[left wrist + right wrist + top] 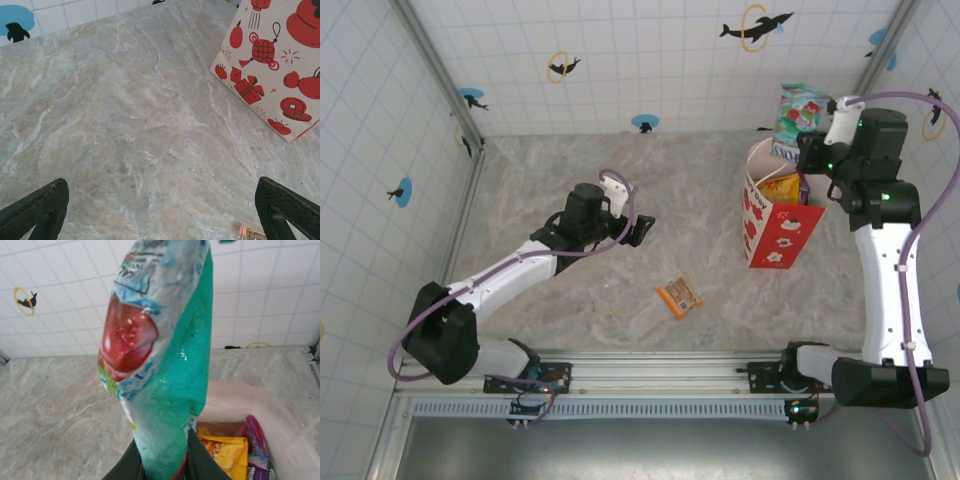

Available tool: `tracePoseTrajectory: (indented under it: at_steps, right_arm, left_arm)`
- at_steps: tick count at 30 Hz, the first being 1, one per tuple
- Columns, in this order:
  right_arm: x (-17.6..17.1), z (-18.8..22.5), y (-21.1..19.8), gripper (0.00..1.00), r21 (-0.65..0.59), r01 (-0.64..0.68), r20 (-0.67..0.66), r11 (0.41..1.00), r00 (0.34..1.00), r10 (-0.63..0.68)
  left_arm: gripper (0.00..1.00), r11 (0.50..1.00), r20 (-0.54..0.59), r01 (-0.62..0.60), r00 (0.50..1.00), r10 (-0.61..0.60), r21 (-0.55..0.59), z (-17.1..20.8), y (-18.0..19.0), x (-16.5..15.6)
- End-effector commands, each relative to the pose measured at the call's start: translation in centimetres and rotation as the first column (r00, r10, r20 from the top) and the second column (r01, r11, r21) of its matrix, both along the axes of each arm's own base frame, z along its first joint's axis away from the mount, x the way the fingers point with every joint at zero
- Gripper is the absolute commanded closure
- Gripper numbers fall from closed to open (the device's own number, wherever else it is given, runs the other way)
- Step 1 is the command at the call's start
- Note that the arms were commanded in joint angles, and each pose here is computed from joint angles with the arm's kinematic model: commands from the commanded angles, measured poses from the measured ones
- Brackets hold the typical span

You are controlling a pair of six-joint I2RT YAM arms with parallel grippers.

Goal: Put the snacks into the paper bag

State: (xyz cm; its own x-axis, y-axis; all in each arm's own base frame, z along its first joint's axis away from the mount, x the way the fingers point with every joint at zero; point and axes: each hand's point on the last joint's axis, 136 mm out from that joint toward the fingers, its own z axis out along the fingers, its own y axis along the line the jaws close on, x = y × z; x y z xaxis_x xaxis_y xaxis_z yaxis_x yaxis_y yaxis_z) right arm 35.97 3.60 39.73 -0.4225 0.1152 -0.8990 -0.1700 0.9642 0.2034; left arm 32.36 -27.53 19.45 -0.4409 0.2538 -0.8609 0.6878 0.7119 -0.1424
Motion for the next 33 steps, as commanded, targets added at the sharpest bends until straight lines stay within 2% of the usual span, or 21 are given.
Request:
tracePoseTrajectory:
  at_steps: [1,3,7,14,17,21,25,33]
  right_arm:
    - [0.4,1.9,1.0,1.0,0.085,-0.088,0.072,0.993,0.994,0.082]
    - [0.0,2.7,2.2,1.0,0.141,-0.175,0.115,0.974,0.981,0.159]
    - [-0.3,5.2,2.5,1.0,0.202,-0.238,0.2,0.95,0.96,0.198]
    - [0.0,8.7,0.4,1.0,0.218,-0.202,0.265,0.955,0.954,0.142]
    - [0.3,8.8,-0.9,1.0,0.226,-0.171,0.257,0.959,0.96,0.111]
    - [0.8,6.2,-2.7,1.0,0.233,-0.102,0.17,0.967,0.983,0.063]
    - [0.5,2.4,-2.7,1.0,0.23,-0.085,0.039,0.97,0.996,0.078]
    - [-1.4,-3.6,-3.9,1.0,0.134,0.001,-0.215,0.991,0.976,0.029]
  left_arm:
    - [0.02,1.0,-0.006,0.011,1.0,-0.011,-0.025,0.7,-0.5,0.2]
    - [0.02,1.0,-0.013,0.015,1.0,-0.016,-0.023,0.4,-0.6,0.1]
    - [0.02,0.999,-0.019,0.022,1.0,-0.022,-0.024,0.3,-0.7,0.1]
    - [0.02,0.999,-0.009,0.03,1.0,-0.03,-0.025,0.4,-0.9,0.2]
    - [0.02,0.999,-0.019,0.038,0.999,-0.038,-0.03,0.4,-1.2,0.3]
    - [0.02,0.999,-0.023,0.041,0.999,-0.042,-0.033,0.3,-1.2,0.2]
    - [0.02,0.999,-0.025,0.045,0.999,-0.045,-0.022,0.2,-1.2,0.1]
    - [0.02,0.999,-0.045,0.054,0.998,-0.054,0.001,-0.6,-1.3,0.2]
